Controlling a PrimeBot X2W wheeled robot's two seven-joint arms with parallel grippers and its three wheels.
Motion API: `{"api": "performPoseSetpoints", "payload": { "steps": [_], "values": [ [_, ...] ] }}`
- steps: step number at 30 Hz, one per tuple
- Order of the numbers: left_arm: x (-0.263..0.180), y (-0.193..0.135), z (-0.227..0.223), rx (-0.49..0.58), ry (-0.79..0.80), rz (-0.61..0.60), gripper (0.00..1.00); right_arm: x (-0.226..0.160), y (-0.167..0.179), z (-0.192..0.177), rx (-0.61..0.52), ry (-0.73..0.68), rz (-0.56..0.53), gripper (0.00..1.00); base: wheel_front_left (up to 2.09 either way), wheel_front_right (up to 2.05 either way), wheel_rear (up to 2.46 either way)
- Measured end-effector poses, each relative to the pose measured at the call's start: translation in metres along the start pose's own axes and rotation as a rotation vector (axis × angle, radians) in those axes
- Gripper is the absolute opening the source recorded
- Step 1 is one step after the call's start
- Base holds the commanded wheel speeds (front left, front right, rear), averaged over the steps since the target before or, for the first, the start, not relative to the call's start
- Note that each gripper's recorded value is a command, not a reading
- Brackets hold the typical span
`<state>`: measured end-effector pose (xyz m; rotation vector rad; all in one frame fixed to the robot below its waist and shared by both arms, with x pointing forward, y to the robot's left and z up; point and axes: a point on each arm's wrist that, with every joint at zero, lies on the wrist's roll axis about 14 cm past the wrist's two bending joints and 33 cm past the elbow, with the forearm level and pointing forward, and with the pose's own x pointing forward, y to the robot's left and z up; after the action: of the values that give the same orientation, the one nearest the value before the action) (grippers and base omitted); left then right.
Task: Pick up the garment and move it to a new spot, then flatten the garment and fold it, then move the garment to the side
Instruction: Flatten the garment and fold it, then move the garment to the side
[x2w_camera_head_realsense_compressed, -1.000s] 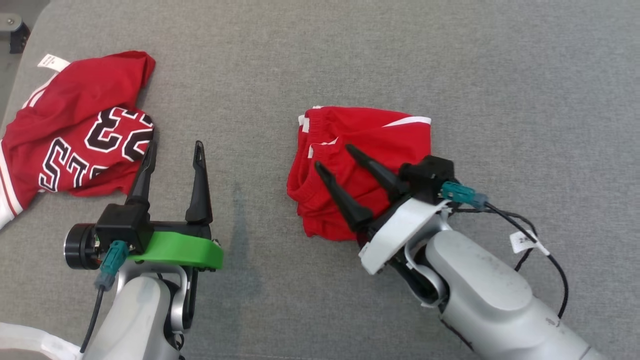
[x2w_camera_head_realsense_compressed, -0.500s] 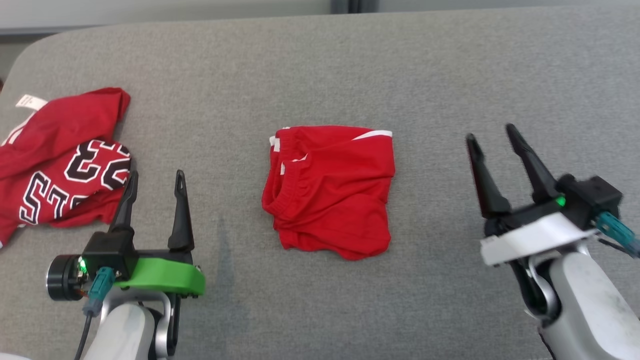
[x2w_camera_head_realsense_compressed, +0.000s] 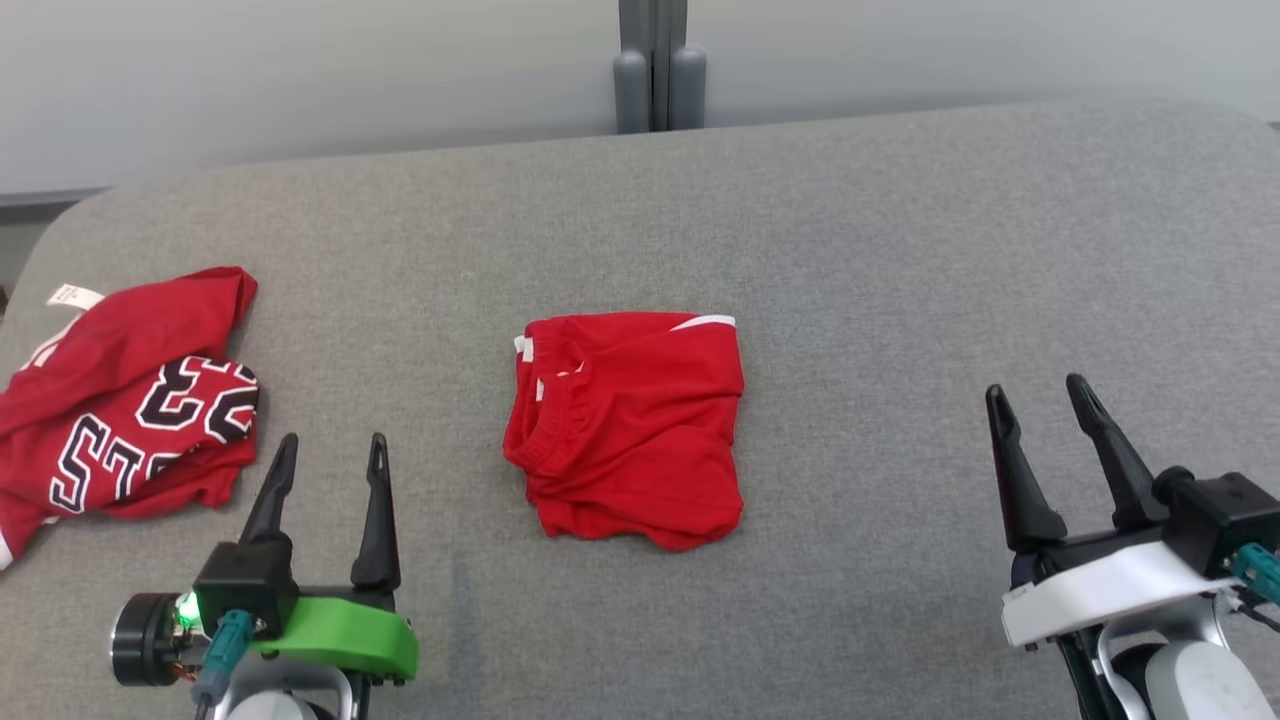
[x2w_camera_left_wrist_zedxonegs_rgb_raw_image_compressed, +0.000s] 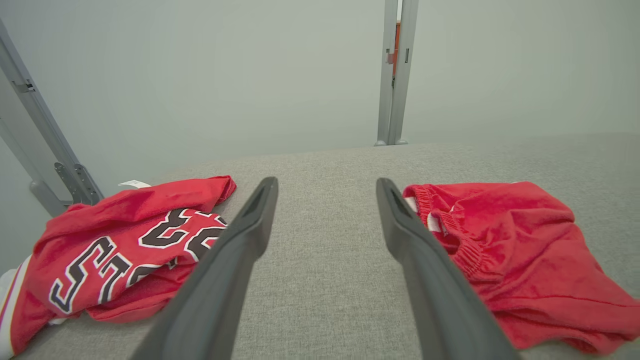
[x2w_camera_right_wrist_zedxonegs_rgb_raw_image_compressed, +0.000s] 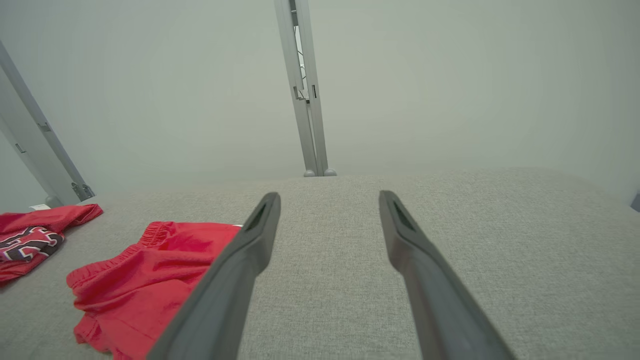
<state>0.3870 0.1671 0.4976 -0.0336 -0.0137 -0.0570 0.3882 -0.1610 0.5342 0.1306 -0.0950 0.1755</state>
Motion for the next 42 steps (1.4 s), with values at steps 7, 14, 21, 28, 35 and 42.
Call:
{"api": "performPoseSetpoints", "payload": {
  "steps": [7, 14, 21, 28, 35, 42],
  "values": [
    [-0.015, -0.005, 0.003, 0.000, -0.002, -0.008, 1.00, -0.020, 0.000, 0.005, 0.004, 0.009, -0.020, 1.00, 0.00, 0.00, 0.00],
    [-0.021, -0.003, 0.006, 0.001, -0.011, 0.002, 1.00, -0.025, 0.000, 0.011, 0.000, 0.002, -0.023, 1.00, 0.00, 0.00, 0.00],
    [-0.022, -0.003, 0.006, 0.001, -0.008, 0.003, 1.00, -0.025, 0.001, 0.015, 0.005, -0.003, -0.022, 1.00, 0.00, 0.00, 0.00],
    [-0.022, -0.001, 0.004, -0.004, -0.004, 0.009, 1.00, -0.024, 0.001, 0.013, 0.005, 0.007, -0.026, 1.00, 0.00, 0.00, 0.00],
    [-0.005, -0.001, 0.016, -0.008, -0.047, -0.001, 1.00, -0.009, 0.004, -0.007, 0.009, 0.069, -0.006, 1.00, 0.00, 0.00, 0.00],
    [0.021, 0.001, 0.023, -0.007, -0.085, -0.003, 1.00, 0.027, 0.041, -0.062, 0.072, 0.223, 0.113, 1.00, 0.00, 0.00, 0.00]
  ]
}}
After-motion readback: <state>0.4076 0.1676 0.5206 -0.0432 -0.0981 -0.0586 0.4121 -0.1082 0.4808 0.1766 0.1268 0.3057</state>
